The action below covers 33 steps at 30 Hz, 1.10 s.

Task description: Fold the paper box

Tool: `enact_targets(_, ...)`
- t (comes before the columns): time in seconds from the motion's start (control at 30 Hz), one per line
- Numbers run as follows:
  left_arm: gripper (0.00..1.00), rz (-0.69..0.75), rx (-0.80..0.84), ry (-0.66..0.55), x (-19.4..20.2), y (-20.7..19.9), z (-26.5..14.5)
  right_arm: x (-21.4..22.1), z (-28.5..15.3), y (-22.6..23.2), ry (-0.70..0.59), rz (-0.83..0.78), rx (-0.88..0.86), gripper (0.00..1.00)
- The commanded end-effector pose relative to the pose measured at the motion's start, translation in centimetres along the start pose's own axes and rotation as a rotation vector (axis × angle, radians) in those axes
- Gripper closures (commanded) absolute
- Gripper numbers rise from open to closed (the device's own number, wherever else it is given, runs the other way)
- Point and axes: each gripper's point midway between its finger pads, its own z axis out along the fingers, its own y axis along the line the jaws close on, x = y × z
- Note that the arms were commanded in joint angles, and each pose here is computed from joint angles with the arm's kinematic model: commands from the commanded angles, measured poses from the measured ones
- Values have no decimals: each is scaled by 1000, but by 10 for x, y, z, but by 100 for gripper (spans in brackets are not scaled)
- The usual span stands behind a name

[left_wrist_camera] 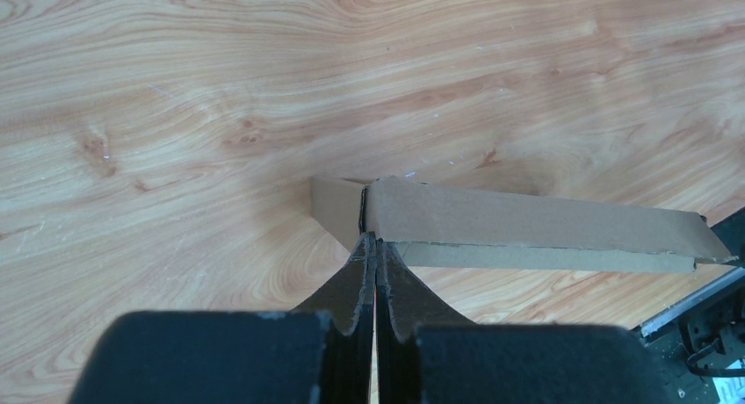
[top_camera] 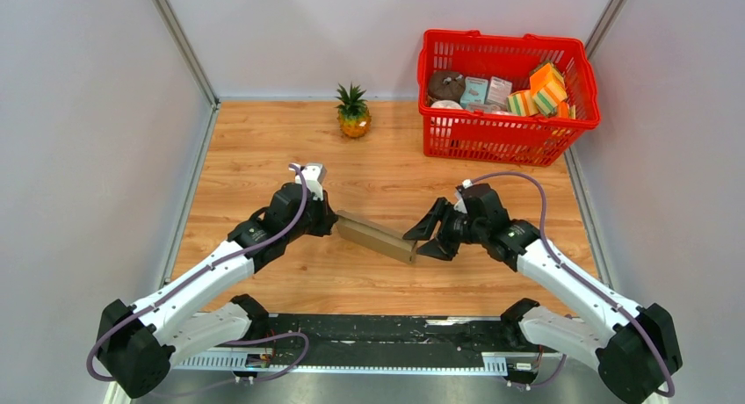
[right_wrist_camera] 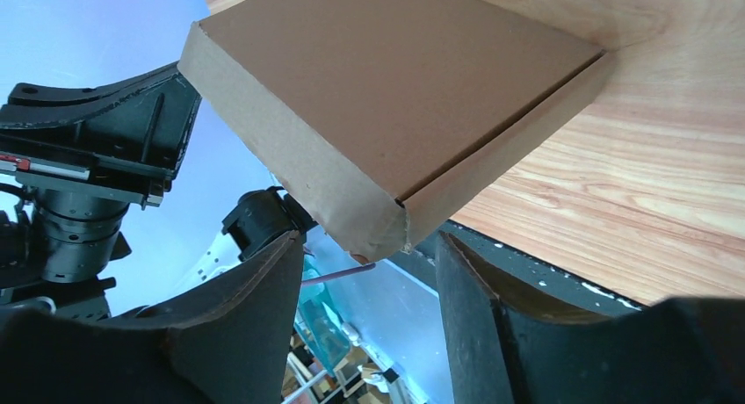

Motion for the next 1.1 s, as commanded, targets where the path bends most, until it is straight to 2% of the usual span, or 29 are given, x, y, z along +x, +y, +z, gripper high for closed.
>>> enact_targets(0.0, 100, -3, -16, 33, 10, 3, -1, 2, 3, 14, 35, 63, -79, 41)
enact_targets(0.07, 100, -3, -15, 35, 10, 2, -1, 2, 7, 13, 41, 73, -79, 43)
enact_targets(0.13, 100, -3, -13, 36, 10, 2, -1, 0, 10, 10, 41, 75, -74, 51)
enact_targets(0.3, 99, -3, -7, 31, 10, 2, -4, -4, 18, 0, 34, 62, -42, 62)
enact_targets(0.4, 80, -1, 9, 11, 6, -1, -10, -6, 22, -7, 33, 52, -20, 64)
enact_targets(0.43, 71, 4, 15, 4, 3, -1, -13, -8, 24, -9, 28, 51, -13, 65)
enact_targets(0.5, 61, 11, 19, -11, -1, -2, -23, -8, 25, -12, 29, 42, -5, 65)
enact_targets(0.53, 51, 17, 21, -15, -3, -2, -27, -9, 26, -13, 31, 43, 0, 65)
enact_targets(0.67, 36, -8, -6, -50, -20, 5, -48, -9, 28, -16, 40, 12, 6, 66)
enact_targets(0.9, 34, -180, 137, -29, -39, 2, -37, -13, 27, -14, 29, -38, 14, 66)
enact_targets(1.07, 41, -221, 169, -6, -43, 3, -17, -16, 25, -12, 15, -69, 17, 66)
